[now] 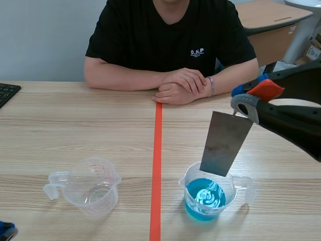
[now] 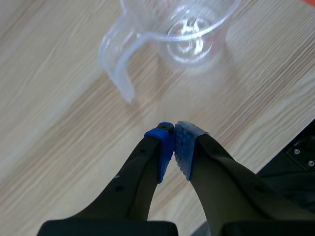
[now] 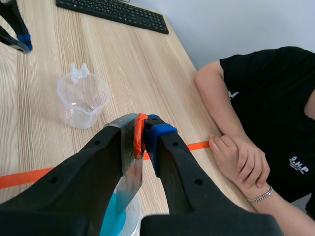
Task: Do the redox reaction experiment.
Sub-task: 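Lower the plate into the blue solution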
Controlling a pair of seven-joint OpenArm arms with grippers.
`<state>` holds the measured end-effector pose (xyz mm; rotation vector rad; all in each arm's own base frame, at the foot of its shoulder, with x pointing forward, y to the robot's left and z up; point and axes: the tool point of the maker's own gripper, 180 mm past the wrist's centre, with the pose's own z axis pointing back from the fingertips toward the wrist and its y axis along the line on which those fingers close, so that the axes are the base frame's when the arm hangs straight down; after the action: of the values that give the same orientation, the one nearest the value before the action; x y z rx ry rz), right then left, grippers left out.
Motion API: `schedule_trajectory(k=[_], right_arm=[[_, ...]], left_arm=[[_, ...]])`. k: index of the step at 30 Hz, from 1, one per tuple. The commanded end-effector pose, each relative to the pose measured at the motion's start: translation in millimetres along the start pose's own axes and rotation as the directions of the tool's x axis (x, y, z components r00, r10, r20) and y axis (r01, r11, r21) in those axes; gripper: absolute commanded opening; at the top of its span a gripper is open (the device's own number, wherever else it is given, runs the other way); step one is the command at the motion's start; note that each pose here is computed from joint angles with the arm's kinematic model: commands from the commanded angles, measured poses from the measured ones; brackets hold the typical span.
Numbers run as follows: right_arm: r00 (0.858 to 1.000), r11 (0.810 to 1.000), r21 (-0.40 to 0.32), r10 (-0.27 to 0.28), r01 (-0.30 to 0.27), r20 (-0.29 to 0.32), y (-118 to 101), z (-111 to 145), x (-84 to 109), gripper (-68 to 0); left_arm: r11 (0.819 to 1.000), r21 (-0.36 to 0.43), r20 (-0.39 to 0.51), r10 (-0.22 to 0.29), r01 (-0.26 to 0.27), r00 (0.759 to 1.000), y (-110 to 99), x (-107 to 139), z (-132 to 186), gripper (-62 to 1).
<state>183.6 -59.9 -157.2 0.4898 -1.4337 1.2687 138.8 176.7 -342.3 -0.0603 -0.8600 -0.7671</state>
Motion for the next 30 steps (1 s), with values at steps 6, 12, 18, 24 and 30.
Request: schedule_trajectory(k=[6,12,18,24,30], right_arm=[[0.999,0.999,0.028,-0.028,0.027,0.033,7.8,-0.3,-2.2,-65.8],[0.999,0.999,0.043,-0.030,0.029,0.030,12.6,-0.6,-9.3,-65.8],[0.999,0.999,0.036,-0.028,0.027,0.027,8.5,0.2,-18.0,-65.8],[0.999,0.998,0.048,-0.039,0.038,0.017,9.1,-4.7,-33.5,-65.8],[0.998,0.997,0.056,-0.057,0.056,0.017,8.3,-10.3,-47.2,-65.8]], left_arm=[[0.981,0.099,-0.039,0.174,-0.169,0.984,-10.5,-18.1,14.0,-56.5],[0.937,0.174,-0.114,0.325,-0.303,0.939,-27.6,-37.9,16.6,-56.5],[0.916,0.203,-0.108,0.373,-0.347,0.921,-34.6,-39.0,16.4,-56.5],[0.915,0.203,-0.074,0.369,-0.348,0.927,-32.4,-34.6,16.0,-56.5],[0.914,0.206,-0.051,0.367,-0.350,0.929,-31.5,-35.4,16.0,-56.5]])
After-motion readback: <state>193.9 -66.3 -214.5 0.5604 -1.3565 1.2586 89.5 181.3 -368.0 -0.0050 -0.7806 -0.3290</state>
